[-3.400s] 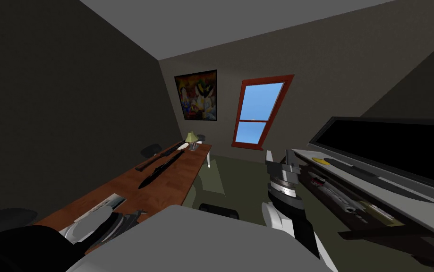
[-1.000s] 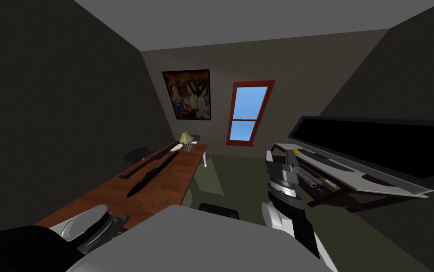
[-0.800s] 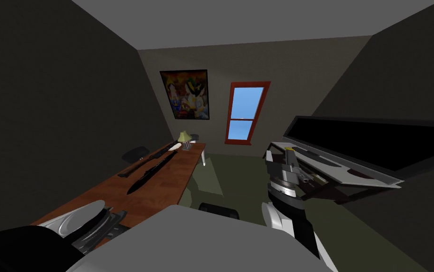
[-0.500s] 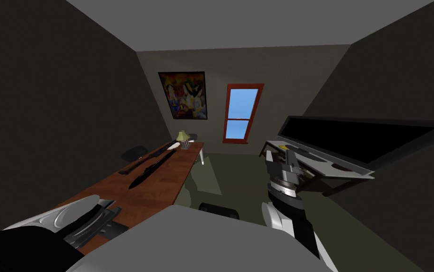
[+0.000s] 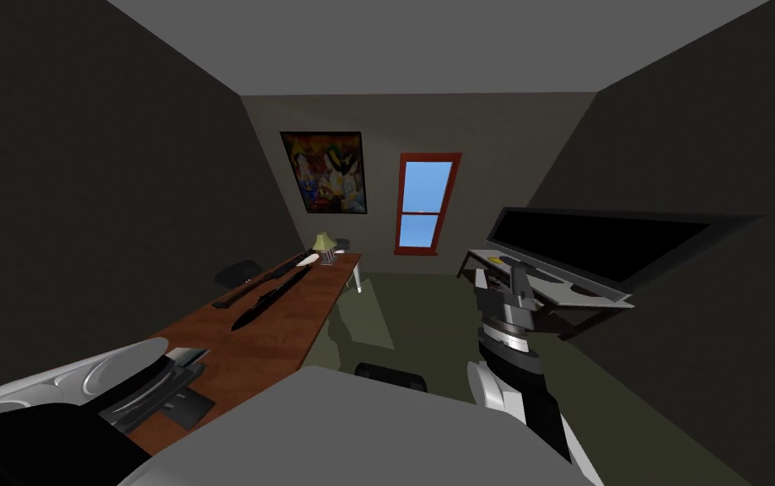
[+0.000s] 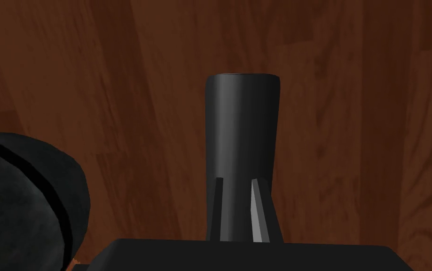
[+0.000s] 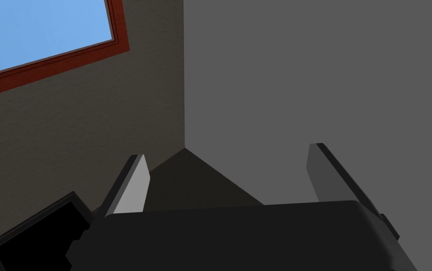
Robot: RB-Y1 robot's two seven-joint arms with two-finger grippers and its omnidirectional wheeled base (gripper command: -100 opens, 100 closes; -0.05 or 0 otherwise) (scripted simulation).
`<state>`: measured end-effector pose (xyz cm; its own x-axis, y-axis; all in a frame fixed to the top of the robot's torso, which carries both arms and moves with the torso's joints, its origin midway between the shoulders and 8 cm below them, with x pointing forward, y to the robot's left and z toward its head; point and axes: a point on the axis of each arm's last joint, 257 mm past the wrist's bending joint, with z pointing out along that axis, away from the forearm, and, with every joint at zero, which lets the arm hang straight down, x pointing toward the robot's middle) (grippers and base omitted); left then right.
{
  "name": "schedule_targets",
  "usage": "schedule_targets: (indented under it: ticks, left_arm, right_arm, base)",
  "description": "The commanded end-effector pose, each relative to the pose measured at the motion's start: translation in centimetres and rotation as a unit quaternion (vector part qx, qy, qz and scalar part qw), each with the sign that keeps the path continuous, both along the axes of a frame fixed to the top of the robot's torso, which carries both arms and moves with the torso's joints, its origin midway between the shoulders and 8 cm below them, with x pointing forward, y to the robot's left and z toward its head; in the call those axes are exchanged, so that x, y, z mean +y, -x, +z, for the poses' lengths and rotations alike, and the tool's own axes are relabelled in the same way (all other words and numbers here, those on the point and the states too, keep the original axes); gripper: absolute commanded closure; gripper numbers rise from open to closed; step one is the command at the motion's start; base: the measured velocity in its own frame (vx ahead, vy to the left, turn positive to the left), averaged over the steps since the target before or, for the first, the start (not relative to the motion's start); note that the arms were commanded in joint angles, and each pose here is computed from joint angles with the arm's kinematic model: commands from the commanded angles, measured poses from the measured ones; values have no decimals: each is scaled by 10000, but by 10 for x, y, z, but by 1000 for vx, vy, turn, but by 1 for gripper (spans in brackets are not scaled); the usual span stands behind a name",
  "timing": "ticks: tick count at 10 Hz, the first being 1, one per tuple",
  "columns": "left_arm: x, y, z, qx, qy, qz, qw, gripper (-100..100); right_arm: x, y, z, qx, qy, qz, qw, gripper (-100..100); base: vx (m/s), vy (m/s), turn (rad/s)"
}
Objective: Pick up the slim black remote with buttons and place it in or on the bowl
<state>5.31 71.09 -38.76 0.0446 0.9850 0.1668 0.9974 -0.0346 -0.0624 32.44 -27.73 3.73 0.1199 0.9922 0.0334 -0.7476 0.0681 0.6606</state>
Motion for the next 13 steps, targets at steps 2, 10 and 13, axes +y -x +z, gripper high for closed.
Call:
schedule_targets:
  ticks: [2, 10, 13]
  left_arm:
    - [10, -4, 25, 66, -62, -56, 9999, 100]
    - [-45, -27, 34, 188, 642, -821, 9944, 100]
    - [-56, -29, 32, 205, 781, -960, 9921, 100]
  right_arm:
    - [0, 0, 0, 0, 0, 0, 10000, 0]
    - [0, 0, 0, 1, 2, -1, 10000, 0]
    - [0, 0, 0, 1, 2, -1, 10000, 0]
  base:
    - [-117, -134, 60]
    - [-56, 9, 253]
    - [-20, 52, 219]
